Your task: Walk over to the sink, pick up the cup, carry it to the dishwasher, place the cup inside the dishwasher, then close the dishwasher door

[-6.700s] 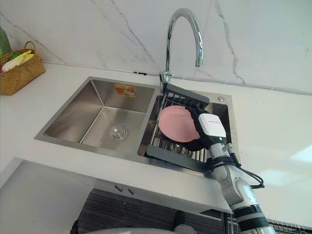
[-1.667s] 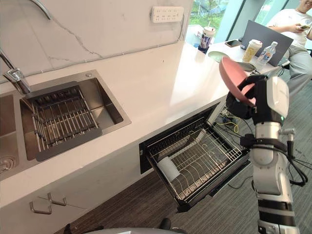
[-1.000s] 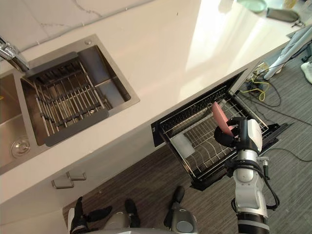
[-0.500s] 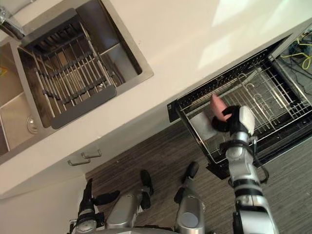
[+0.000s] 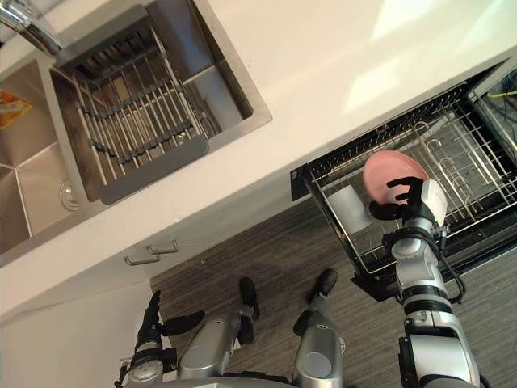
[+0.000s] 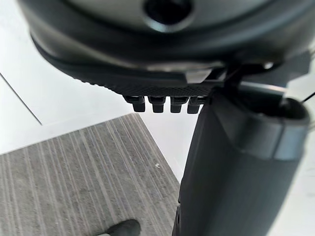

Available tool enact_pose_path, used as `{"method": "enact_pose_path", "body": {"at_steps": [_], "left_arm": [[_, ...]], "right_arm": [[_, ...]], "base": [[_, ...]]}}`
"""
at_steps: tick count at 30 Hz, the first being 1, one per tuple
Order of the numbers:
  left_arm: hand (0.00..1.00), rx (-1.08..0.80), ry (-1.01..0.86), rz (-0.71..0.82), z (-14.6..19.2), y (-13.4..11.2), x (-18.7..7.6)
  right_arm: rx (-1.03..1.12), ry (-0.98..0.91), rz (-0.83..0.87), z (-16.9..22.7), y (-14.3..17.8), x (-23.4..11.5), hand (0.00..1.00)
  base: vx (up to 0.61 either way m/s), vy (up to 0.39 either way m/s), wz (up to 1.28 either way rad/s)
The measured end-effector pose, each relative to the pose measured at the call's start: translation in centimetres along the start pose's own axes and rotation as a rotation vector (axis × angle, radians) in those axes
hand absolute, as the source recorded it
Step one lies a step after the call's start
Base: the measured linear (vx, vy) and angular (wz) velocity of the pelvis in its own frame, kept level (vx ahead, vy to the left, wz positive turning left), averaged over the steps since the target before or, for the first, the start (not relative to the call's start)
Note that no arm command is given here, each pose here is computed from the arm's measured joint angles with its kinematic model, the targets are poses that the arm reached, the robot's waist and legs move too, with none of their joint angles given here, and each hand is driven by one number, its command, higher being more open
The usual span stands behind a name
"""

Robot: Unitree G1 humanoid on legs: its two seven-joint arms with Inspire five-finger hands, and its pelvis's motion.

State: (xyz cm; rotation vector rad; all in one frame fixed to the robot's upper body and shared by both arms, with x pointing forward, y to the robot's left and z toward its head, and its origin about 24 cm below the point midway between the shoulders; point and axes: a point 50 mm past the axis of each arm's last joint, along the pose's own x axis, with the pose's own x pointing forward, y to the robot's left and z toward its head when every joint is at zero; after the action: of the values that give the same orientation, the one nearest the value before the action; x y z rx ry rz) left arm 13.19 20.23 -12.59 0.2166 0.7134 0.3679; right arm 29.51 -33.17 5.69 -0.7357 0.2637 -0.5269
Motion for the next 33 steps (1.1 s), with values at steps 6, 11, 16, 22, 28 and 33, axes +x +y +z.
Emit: {"method": "enact_pose_path", "body": {"at_steps": [6, 11, 16, 22, 28, 33], "left_arm": [[1.00, 0.057, 0.081, 0.019, -1.8, 0.8, -0.4], [1.00, 0.074, 0.141, 0.054, -3.2, 1.9, -0.9], [1.00, 0.079, 0.185, 0.083, -4.3, 2.7, -1.3], [1.00, 0.072, 0.230, 0.120, -5.6, 3.6, -2.1], [1.00, 0.061, 0.267, 0.129, -6.6, 3.6, -2.9], [1.00, 0.057, 0.269, 0.113, -6.5, 3.1, -2.9]], "right_arm": [[0.172, -0.050, 0.000, -0.2, -0.6, -1.6, 1.00], [0.281, -0.077, -0.078, -0.4, -2.7, -2.0, 1.00], [0.445, -0.044, -0.334, -1.6, -6.8, -2.5, 1.00], [0.608, 0.191, -0.588, -7.0, -9.5, -4.7, 1.00], [0.679, 0.539, -0.636, -14.6, -7.8, -8.8, 0.00], [0.699, 0.711, -0.539, -17.3, -3.7, -11.7, 0.00]], "base": [[0.01, 0.013, -0.01], [0.03, -0.001, -0.12], [0.02, 0.000, -0.08], [0.01, -0.003, -0.16], [-0.03, -0.010, -0.14], [-0.03, -0.018, -0.02]]}}
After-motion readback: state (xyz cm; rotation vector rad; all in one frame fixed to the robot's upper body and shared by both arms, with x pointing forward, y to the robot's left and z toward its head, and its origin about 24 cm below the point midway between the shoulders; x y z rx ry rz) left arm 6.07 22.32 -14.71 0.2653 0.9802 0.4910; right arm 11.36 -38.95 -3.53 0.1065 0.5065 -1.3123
